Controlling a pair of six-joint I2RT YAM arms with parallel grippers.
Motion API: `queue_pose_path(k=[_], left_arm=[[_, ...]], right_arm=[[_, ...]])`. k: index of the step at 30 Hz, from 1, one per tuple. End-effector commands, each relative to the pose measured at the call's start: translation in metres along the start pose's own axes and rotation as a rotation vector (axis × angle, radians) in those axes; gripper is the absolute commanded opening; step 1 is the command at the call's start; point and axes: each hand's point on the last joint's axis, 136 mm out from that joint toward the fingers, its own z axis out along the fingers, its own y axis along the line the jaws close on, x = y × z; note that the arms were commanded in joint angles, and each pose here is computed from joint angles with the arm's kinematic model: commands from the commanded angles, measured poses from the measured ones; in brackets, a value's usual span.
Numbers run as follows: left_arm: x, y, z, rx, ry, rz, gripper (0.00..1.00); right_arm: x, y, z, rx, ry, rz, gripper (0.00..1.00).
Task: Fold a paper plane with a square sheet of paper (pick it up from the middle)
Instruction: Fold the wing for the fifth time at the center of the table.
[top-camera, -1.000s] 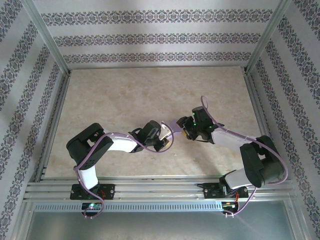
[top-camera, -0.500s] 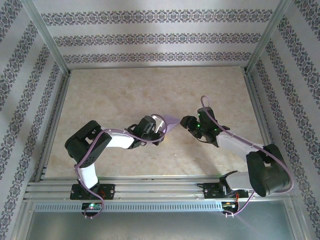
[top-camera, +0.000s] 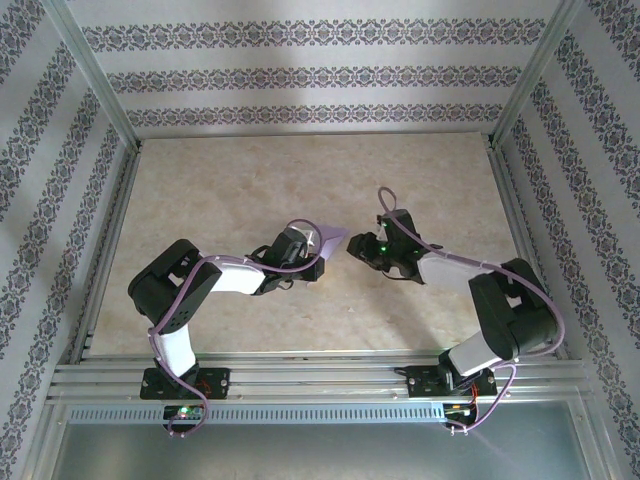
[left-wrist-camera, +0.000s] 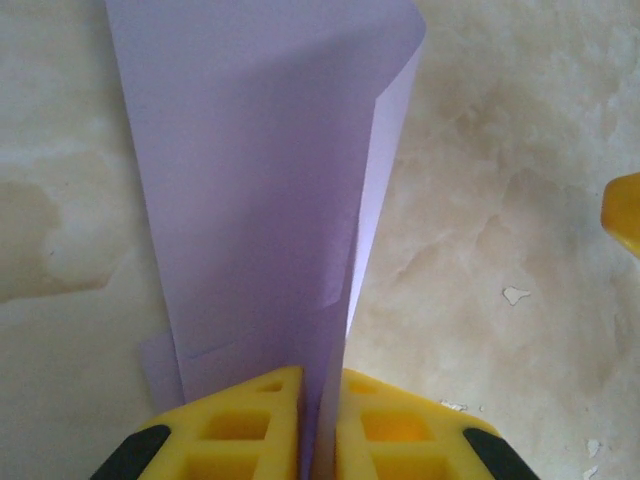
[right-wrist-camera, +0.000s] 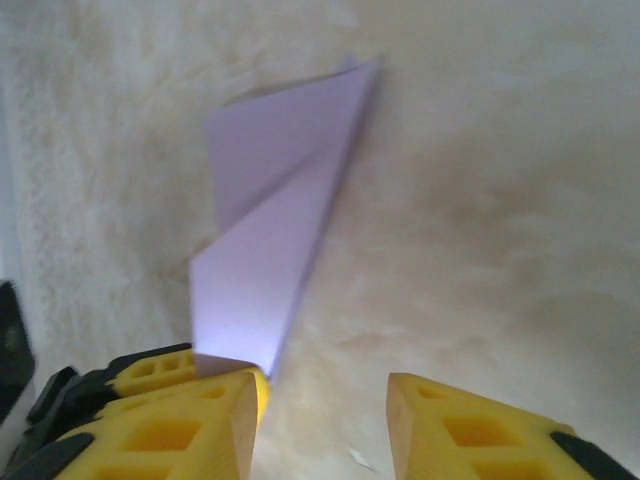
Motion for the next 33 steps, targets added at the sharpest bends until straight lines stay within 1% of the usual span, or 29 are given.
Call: queue_pose_path(k=[1, 6, 8, 14, 20, 27, 33], left_arm=[[0.006, 0.013, 0.002, -0.023, 0.006, -0.07, 0.16], [0.008, 0.017, 0.003, -0.019, 0.013, -0.1, 0.17], [0.009, 0.019, 0.004, -0.018, 0.016, -0.109, 0.17], [0.013, 0.021, 0.004, -0.015, 0.037, -0.118, 0.19], [0.017, 0.023, 0.006, -0.018, 0.063, -0.125, 0.23], [0.019, 0.029, 0.005, -0.028, 0.071, -0.153, 0.22], [0.017, 0.027, 0.005, -0.012, 0.074, -0.161, 0.22]], right_arm=[[-0.003, 0.038, 0.01, -0.125, 0.031, -0.108, 0.35], [-0.004, 0.046, 0.031, -0.179, 0.061, -0.089, 0.25], [-0.001, 0.047, 0.039, -0.192, 0.083, -0.089, 0.24], [0.005, 0.056, 0.054, -0.224, 0.129, -0.11, 0.23], [0.008, 0.054, 0.066, -0.225, 0.158, -0.105, 0.22], [0.011, 0.053, 0.072, -0.232, 0.184, -0.096, 0.21], [0.009, 0.049, 0.07, -0.224, 0.177, -0.093, 0.21]])
